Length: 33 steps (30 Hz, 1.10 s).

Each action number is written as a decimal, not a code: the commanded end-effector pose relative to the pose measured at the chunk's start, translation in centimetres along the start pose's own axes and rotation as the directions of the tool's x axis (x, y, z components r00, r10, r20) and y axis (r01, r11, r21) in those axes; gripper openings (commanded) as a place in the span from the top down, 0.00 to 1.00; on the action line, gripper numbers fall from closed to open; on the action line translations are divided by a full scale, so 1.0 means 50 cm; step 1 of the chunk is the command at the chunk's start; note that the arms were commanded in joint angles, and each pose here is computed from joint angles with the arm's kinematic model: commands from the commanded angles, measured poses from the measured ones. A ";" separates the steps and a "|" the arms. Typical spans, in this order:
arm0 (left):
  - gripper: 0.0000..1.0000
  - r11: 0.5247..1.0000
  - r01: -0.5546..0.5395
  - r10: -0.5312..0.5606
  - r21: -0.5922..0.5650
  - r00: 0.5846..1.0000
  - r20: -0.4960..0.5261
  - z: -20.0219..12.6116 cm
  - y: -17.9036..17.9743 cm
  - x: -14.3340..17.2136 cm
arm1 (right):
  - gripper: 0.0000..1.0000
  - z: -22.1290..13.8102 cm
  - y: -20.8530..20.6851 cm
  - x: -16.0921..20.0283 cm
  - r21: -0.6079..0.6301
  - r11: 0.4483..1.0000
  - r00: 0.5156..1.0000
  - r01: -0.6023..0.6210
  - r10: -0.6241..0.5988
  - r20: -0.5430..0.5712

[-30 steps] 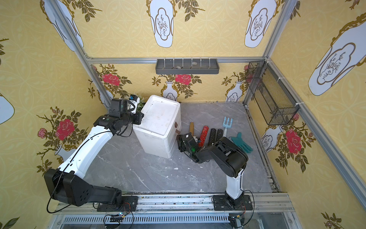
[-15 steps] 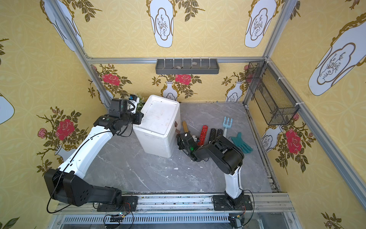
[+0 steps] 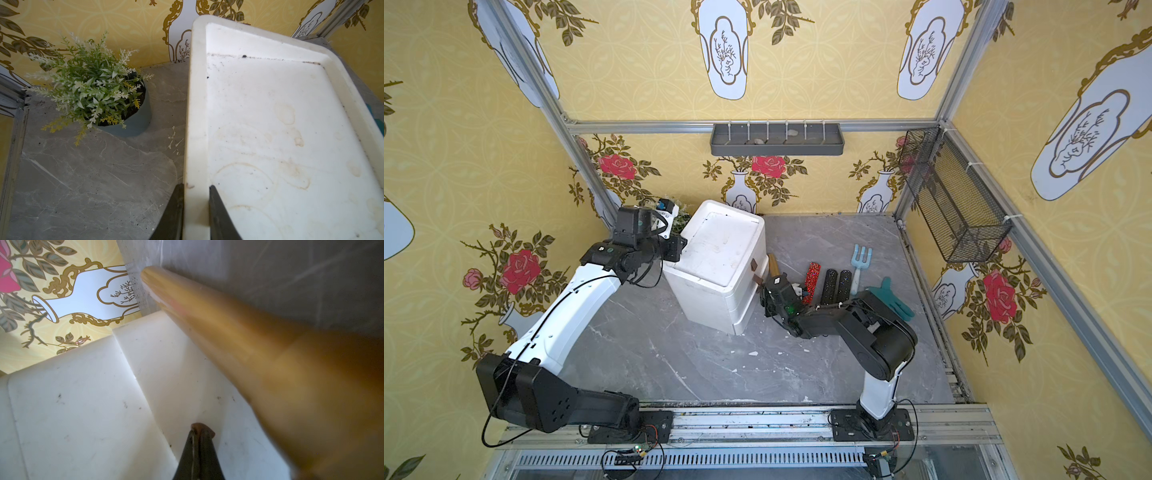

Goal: Take the microphone out of the drawer
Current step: Open the drawer in the storage box.

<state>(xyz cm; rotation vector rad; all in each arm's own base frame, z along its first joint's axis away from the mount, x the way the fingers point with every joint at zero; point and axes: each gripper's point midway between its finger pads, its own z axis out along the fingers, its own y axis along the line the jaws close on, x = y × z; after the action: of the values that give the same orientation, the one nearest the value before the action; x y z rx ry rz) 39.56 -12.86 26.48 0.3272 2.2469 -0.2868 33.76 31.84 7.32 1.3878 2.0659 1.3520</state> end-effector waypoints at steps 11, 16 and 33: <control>0.83 0.999 0.046 -0.047 -0.013 0.986 -0.160 0.011 0.005 0.085 | 1.00 -0.061 0.006 -0.077 0.039 0.995 0.989 0.088 -0.092 0.117; 0.83 0.999 0.046 -0.048 -0.014 0.986 -0.162 0.014 0.005 0.085 | 1.00 -0.086 0.001 -0.102 0.063 0.993 0.983 0.097 -0.105 0.152; 0.83 0.999 0.047 -0.048 -0.011 0.984 -0.169 0.018 0.005 0.088 | 1.00 -0.157 -0.026 -0.179 0.159 0.978 0.961 0.132 -0.166 0.223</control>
<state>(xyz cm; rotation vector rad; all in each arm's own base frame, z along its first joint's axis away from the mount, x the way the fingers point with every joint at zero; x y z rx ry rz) 39.63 -12.87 26.26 0.3298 2.2513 -0.2848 31.36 20.90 7.46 1.3560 2.1438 0.9665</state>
